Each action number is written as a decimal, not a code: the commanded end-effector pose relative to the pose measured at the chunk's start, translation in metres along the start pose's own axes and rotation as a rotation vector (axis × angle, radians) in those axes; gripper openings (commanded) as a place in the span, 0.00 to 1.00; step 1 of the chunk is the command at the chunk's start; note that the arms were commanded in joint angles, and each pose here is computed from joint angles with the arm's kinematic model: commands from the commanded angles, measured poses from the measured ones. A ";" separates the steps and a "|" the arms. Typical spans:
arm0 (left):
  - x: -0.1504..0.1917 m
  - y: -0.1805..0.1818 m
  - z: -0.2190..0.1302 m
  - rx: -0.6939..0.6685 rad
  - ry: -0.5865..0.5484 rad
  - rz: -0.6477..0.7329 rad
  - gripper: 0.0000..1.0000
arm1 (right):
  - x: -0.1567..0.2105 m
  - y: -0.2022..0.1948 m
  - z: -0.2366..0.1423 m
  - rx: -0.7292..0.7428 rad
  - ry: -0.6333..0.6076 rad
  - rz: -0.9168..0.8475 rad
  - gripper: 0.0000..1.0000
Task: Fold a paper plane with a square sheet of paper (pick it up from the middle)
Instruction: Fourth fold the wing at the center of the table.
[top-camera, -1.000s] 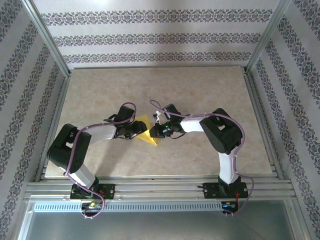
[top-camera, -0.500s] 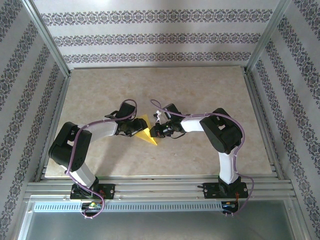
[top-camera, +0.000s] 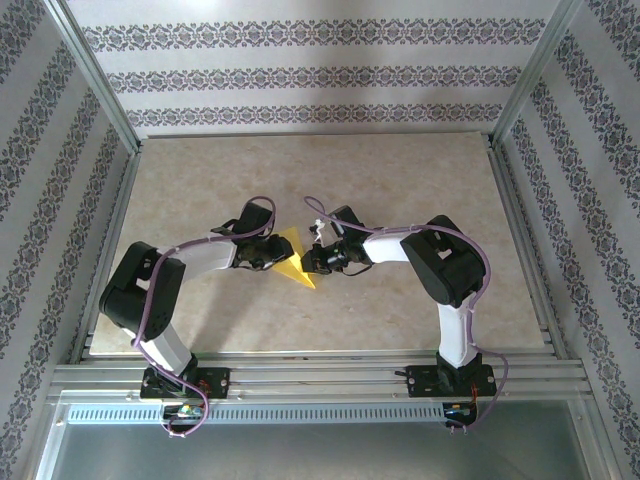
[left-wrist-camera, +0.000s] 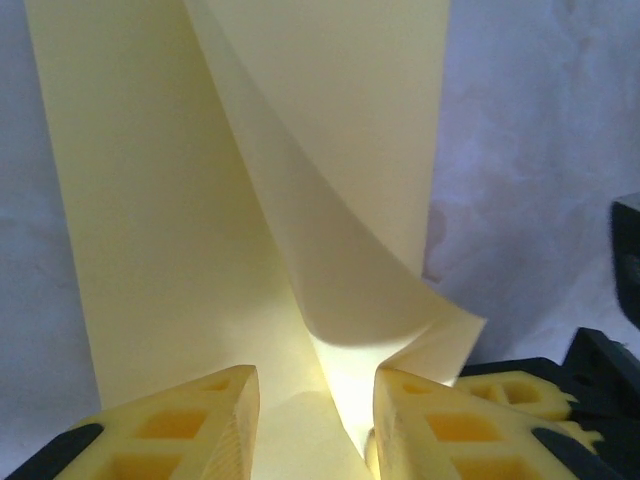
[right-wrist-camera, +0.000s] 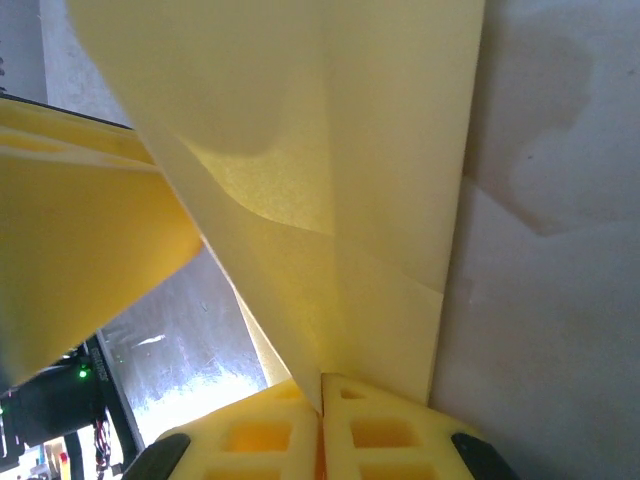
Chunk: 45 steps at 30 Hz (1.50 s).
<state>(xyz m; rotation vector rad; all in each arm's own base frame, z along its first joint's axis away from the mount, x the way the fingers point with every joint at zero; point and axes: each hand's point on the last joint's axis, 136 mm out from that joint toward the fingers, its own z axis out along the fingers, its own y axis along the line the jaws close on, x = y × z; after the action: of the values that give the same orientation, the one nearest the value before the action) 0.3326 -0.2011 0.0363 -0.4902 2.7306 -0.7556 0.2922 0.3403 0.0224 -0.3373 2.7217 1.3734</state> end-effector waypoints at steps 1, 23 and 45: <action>0.006 0.001 0.006 -0.012 0.030 0.014 0.38 | -0.001 -0.001 -0.003 -0.012 -0.005 0.006 0.11; 0.026 0.040 0.018 -0.193 0.132 -0.016 0.53 | -0.001 0.004 -0.017 -0.034 -0.018 -0.023 0.24; 0.038 0.067 0.026 -0.394 0.197 -0.040 0.56 | 0.005 -0.008 -0.017 0.067 -0.014 -0.069 0.27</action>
<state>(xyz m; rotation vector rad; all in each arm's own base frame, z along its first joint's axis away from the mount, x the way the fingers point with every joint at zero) 0.3340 -0.2049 0.0210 -0.5073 2.8920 -0.5731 0.2916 0.3192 0.0332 -0.3752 2.6891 1.2960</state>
